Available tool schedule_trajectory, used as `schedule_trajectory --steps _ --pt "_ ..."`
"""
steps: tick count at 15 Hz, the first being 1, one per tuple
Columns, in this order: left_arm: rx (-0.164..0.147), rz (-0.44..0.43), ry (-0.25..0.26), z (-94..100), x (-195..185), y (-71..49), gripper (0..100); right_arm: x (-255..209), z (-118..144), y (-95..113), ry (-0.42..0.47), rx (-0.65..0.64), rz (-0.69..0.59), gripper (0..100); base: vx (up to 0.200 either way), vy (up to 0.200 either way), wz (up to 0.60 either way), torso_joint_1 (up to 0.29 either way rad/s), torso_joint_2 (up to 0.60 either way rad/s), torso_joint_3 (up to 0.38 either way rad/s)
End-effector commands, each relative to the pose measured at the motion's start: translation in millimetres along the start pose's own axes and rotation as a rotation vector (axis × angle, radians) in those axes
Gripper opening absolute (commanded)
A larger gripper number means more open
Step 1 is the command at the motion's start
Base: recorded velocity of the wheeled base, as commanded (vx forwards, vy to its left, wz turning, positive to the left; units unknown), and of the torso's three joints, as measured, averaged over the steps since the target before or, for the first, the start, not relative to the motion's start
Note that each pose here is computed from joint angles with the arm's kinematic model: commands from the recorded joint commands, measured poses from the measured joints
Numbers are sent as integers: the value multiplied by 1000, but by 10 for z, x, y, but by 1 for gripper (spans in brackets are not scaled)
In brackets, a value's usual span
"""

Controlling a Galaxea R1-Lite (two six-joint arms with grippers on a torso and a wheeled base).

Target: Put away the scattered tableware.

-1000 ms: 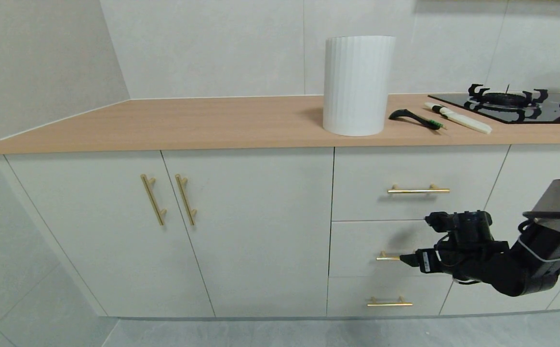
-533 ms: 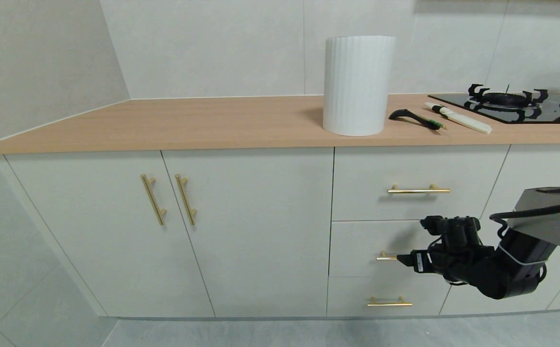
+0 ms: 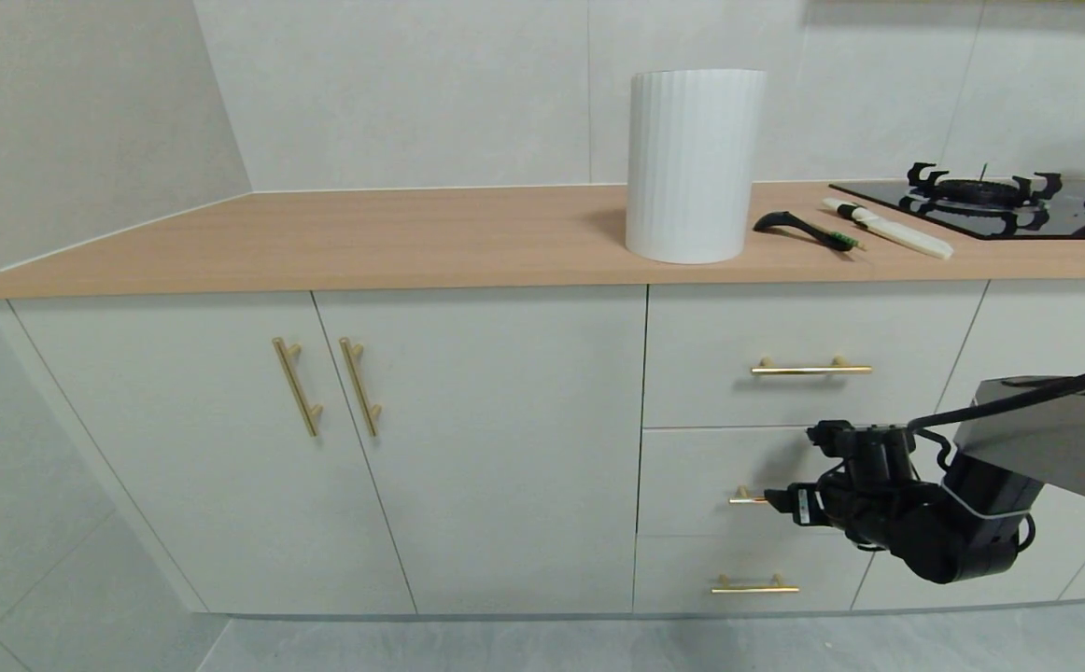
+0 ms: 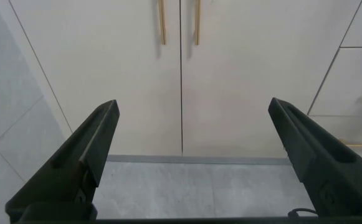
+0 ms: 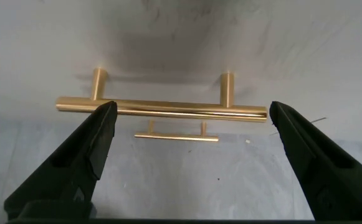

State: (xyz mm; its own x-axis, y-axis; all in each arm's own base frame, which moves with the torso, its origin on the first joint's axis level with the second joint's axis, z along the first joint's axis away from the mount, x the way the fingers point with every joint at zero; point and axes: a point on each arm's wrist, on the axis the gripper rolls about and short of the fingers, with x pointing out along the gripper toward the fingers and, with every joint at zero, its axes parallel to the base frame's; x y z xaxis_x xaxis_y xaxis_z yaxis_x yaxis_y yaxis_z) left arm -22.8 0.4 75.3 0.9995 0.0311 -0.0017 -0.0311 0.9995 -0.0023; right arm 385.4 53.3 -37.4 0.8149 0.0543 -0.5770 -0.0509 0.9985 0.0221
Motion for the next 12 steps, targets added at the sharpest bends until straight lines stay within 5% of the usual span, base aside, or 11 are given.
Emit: schedule_trajectory --steps 1,12 --pt "-1 1 1 -1 0 0 100 69 -31 3 3 0 -2 100 0 0 0 0 0 0" --pt "-1 1 0 0 0 0 100 198 -107 -10 14 14 -46 100 0 0 0 0 0 0"
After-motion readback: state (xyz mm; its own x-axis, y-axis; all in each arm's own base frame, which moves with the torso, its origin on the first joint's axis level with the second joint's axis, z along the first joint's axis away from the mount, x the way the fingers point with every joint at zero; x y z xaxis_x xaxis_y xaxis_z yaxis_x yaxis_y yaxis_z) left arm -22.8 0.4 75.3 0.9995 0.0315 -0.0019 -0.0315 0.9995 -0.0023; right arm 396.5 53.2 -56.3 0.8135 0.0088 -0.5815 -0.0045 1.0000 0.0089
